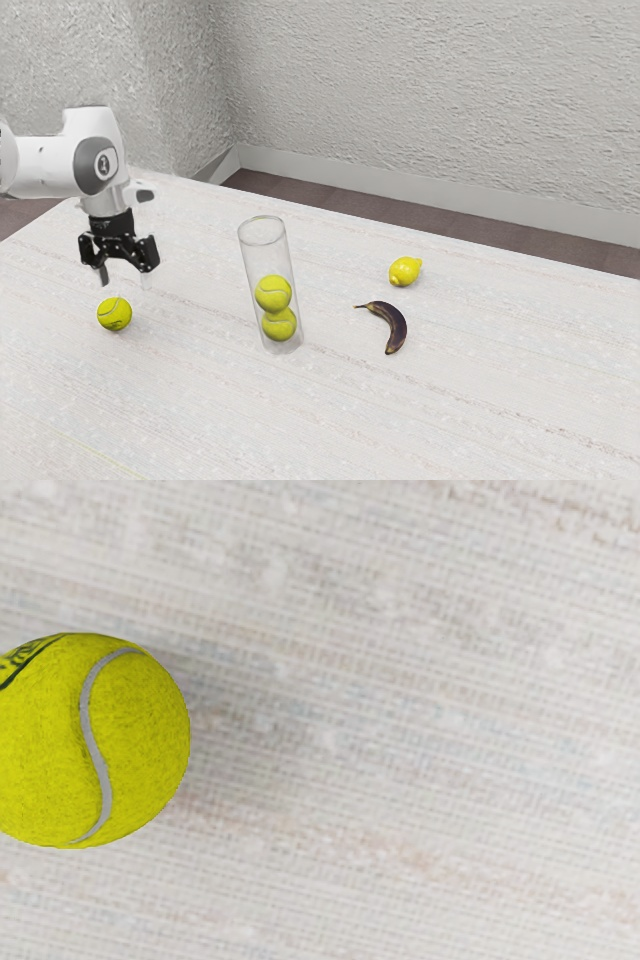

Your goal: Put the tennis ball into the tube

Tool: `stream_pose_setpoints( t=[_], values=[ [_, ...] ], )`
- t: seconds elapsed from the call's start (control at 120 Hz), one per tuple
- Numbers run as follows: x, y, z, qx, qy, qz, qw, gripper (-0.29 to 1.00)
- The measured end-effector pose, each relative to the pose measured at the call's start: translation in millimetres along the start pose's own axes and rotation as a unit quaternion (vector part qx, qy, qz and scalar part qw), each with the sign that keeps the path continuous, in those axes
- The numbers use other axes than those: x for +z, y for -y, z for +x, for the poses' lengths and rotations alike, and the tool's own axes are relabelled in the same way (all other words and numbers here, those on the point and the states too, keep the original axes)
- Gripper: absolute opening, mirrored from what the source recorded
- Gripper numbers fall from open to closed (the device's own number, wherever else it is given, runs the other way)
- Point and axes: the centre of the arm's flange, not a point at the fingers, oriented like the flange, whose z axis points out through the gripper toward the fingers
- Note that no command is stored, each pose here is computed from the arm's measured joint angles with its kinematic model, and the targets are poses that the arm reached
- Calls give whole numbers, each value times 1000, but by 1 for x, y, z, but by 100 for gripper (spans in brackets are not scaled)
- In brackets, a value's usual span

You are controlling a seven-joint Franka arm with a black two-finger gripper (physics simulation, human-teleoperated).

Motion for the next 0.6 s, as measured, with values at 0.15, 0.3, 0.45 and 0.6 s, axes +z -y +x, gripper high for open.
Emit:
stream_pose_setpoints(
  t=[0.15, 0.3, 0.45, 0.6],
  values=[
    [36, 29, -1, -10, -4, -7, 1000, 68],
    [41, 60, -7, -11, -26, -5, 1000, 68],
    [42, 67, -4, 10, -48, 2, 999, 68],
    [55, 65, 6, 25, -60, 0, 998, 68]
  ],
)
